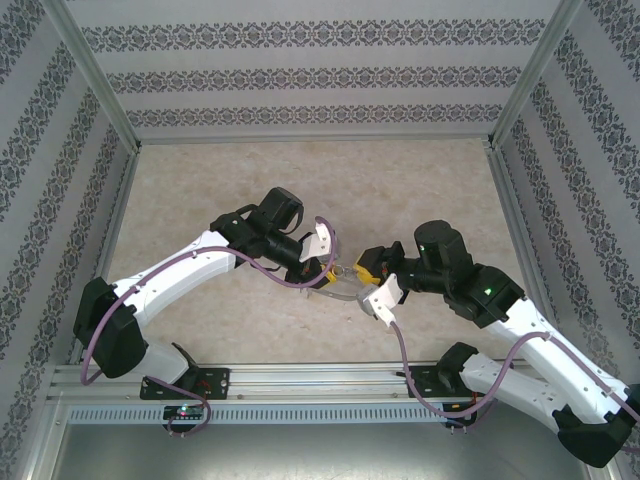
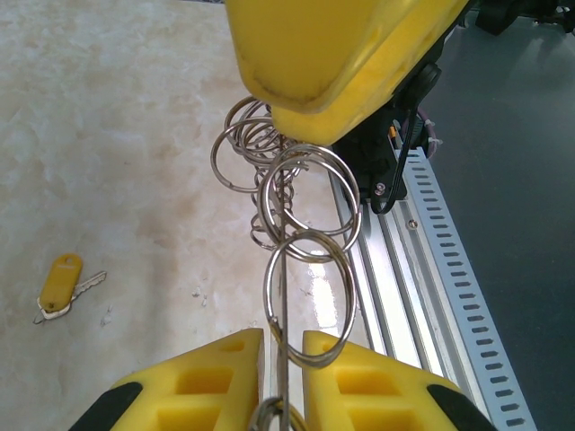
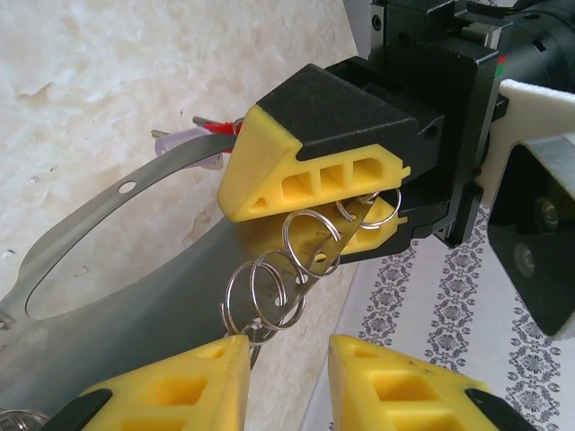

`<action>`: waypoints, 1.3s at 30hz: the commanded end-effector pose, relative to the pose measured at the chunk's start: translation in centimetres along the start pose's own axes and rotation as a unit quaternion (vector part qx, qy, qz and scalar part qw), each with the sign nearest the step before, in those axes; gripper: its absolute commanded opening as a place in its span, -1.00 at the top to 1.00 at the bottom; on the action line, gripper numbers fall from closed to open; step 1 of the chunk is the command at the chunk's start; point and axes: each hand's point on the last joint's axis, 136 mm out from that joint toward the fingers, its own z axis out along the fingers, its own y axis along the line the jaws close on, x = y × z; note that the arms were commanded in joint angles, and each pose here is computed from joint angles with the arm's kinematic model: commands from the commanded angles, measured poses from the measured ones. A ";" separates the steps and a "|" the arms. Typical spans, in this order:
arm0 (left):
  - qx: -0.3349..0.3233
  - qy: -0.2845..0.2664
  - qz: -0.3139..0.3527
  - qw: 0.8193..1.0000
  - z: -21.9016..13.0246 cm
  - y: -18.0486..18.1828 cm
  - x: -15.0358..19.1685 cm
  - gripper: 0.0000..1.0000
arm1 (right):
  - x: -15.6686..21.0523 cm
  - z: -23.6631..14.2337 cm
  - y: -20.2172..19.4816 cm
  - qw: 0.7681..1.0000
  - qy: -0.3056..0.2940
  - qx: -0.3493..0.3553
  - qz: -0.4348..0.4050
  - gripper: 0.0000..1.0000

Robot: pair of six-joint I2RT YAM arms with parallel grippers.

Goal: Put the keys on the keyring

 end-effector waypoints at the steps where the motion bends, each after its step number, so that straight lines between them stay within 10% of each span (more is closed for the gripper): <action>1: 0.019 -0.033 0.032 0.999 -0.9 -1.0 -2.0 1.00 | -0.3 0.3 1.0 1.000 -0.004 -0.016 -0.010 0.41; 39: 0.025 -0.034 0.029 0.999 -0.8 -1.0 -2.1 1.00 | -0.1 1.0 1.6 1.000 0.019 0.004 -0.016 0.54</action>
